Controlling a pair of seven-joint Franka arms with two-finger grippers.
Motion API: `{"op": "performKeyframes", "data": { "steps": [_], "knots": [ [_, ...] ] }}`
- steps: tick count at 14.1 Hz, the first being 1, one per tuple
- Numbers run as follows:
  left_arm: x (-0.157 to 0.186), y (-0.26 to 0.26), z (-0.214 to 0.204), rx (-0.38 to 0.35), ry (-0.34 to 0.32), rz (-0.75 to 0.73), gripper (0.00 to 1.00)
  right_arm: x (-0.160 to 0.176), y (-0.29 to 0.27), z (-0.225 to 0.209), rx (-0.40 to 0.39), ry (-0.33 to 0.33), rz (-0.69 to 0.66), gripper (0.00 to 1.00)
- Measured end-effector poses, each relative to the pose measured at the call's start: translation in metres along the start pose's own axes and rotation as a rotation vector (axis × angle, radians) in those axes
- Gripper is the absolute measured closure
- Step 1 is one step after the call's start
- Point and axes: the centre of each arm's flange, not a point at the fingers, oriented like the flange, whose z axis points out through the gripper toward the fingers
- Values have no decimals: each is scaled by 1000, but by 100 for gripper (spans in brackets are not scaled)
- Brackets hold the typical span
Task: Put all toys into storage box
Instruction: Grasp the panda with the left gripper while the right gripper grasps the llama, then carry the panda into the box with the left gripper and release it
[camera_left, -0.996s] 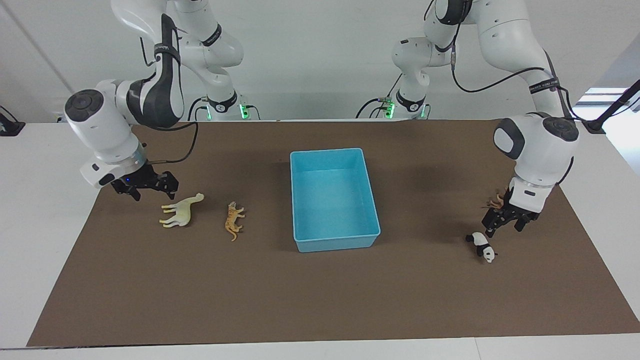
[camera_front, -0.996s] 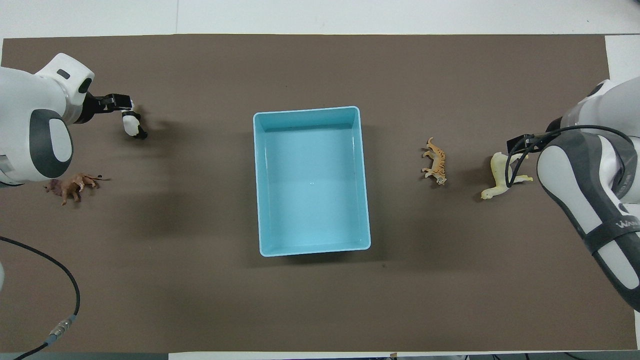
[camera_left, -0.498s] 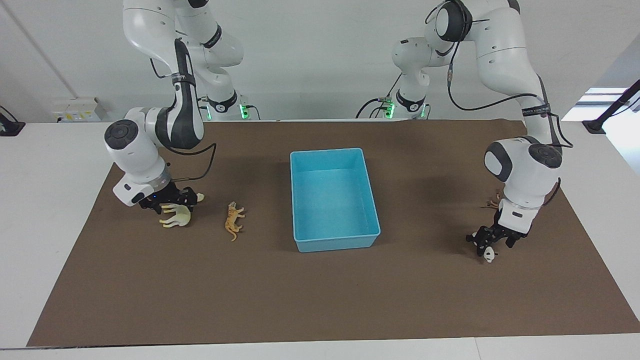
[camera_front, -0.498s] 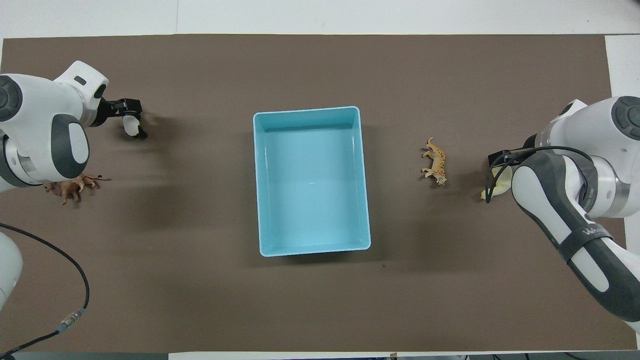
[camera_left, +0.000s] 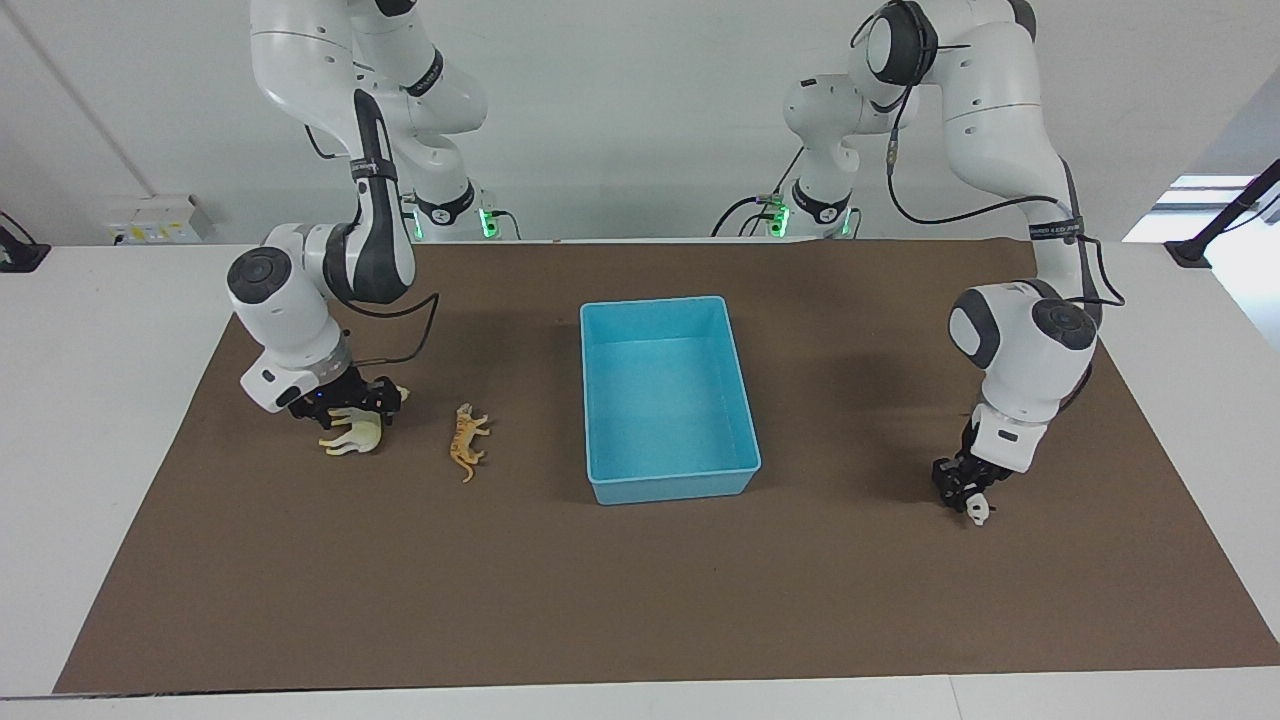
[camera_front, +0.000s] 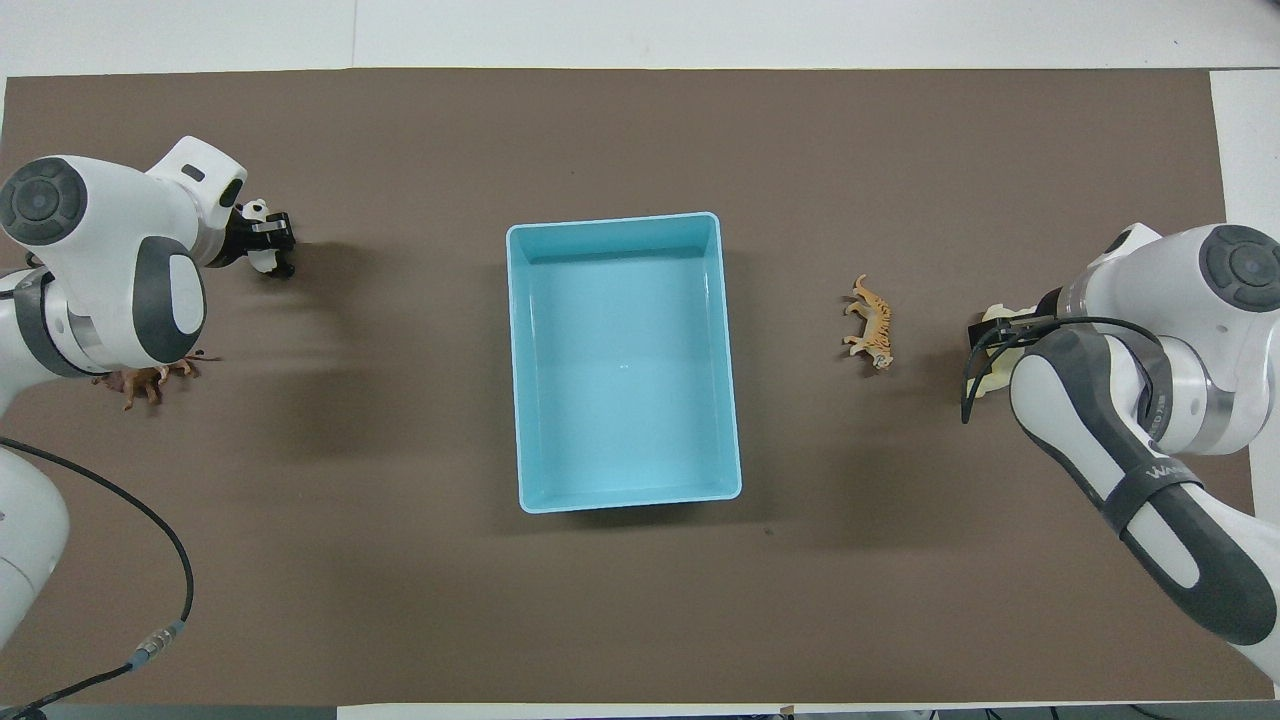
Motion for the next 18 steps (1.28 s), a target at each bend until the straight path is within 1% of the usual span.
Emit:
{"op": "performKeyframes", "data": {
  "steps": [2,3,5,6,7,8,9,10,12,14,16,18],
  "knots": [
    [7,1,-11,2,-28,-10,61,-1,0,3,-1,8,1,0],
    [15,3,-23,3,-37,-28,61,-2,0,6,-2,15,1,0],
    [29,14,-56,4,-71,-83,61,-4,0,12,-2,18,1,4],
    [32,33,-74,6,-100,-109,61,-4,0,13,-2,17,4,16],
    [31,65,-94,9,-126,-141,61,-4,0,14,-2,16,8,27],
    [26,103,-113,12,-142,-178,61,-4,0,14,-2,16,12,41],
    [17,143,-131,16,-156,-213,61,-4,0,14,-2,17,14,52],
    [5,180,-146,19,-165,-242,61,-4,1,13,-2,19,18,58],
    [-26,254,-164,11,-162,-284,61,-3,1,12,-2,22,23,58],
    [-66,319,-171,6,-165,-292,61,1,2,5,-2,24,51,58],
    [-91,354,-173,-2,-161,-298,61,9,3,-10,-2,16,76,58],
    [-106,368,-161,-41,-128,-290,61,16,4,-22,-2,22,91,59]
  ]
}}
